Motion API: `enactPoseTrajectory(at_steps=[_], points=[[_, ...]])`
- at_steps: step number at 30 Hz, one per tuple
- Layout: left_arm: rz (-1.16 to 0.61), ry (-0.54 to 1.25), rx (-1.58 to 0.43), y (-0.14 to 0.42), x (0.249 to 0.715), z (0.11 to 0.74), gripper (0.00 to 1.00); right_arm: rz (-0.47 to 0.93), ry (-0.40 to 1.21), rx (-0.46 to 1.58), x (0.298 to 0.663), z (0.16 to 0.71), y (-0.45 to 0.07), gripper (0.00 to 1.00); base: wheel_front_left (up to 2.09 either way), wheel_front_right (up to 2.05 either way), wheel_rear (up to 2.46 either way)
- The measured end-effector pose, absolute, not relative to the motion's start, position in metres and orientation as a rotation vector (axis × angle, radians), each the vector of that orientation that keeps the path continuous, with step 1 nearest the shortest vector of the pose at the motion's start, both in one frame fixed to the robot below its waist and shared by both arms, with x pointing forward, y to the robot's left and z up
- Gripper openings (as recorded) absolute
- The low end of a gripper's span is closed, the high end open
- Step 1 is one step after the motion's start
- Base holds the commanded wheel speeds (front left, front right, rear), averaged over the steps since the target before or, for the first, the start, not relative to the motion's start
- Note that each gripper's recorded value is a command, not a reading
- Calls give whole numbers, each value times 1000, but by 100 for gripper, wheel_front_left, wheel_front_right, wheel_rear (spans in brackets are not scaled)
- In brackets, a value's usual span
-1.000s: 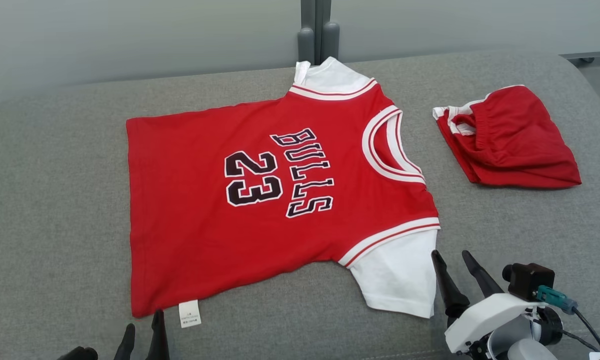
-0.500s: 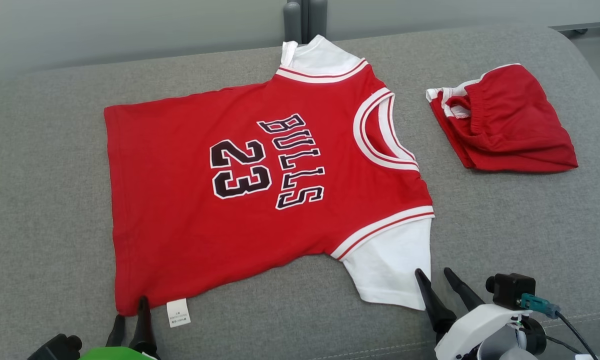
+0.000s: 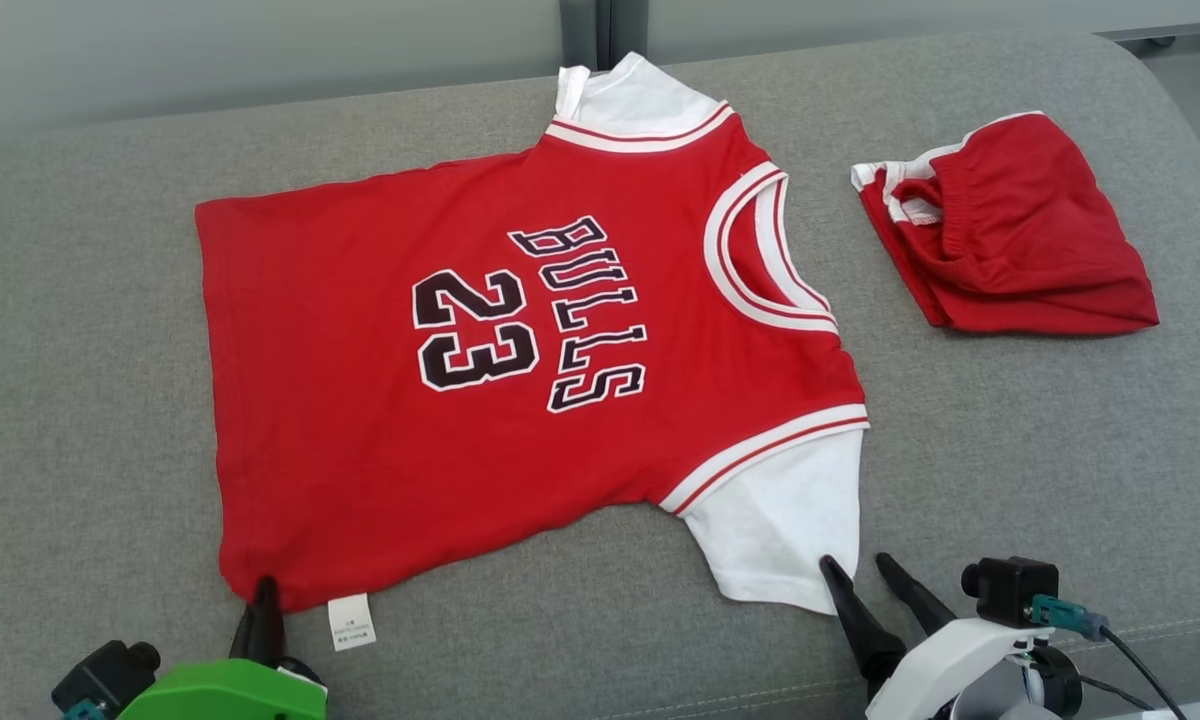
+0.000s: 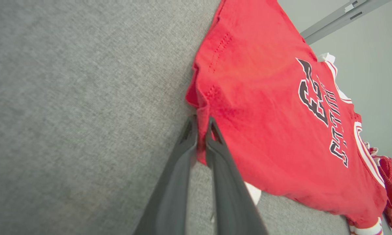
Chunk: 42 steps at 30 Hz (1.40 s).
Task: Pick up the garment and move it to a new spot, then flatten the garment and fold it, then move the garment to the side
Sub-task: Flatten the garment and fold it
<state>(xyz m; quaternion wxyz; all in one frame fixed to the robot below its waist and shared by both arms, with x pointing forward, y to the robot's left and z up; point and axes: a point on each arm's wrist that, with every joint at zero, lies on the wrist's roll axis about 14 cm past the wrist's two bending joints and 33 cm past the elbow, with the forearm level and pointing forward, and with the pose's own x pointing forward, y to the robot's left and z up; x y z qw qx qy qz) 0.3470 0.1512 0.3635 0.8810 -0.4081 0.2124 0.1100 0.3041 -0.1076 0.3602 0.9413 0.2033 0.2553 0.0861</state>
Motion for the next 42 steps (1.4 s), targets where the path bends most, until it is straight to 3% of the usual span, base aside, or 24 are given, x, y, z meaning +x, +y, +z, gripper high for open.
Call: enactPoseTrajectory(at_steps=[3,6,8,10,13,19,26,32,42], points=[[213,407,-856,149,355,370,0,191,533,420,305,358,-104,100,0,0,0],[193,370,-861,148,364,379,0,210,545,423,304,357,-99,49,0,0,0],[185,350,-860,148,367,383,0,220,553,431,304,356,-97,45,0,0,0],[173,338,-860,147,370,386,0,224,559,435,305,355,-95,33,0,0,0],[166,320,-856,148,371,389,0,239,560,443,305,356,-92,0,0,0,0],[153,287,-859,149,373,397,0,242,526,457,311,365,-92,0,0,0,0],[130,221,-862,152,381,414,0,232,364,452,346,404,-114,0,0,0,0],[97,186,-836,149,392,427,0,261,318,418,367,422,-120,0,0,0,0],[94,131,-765,149,440,448,0,348,308,327,437,454,-113,0,0,0,0]])
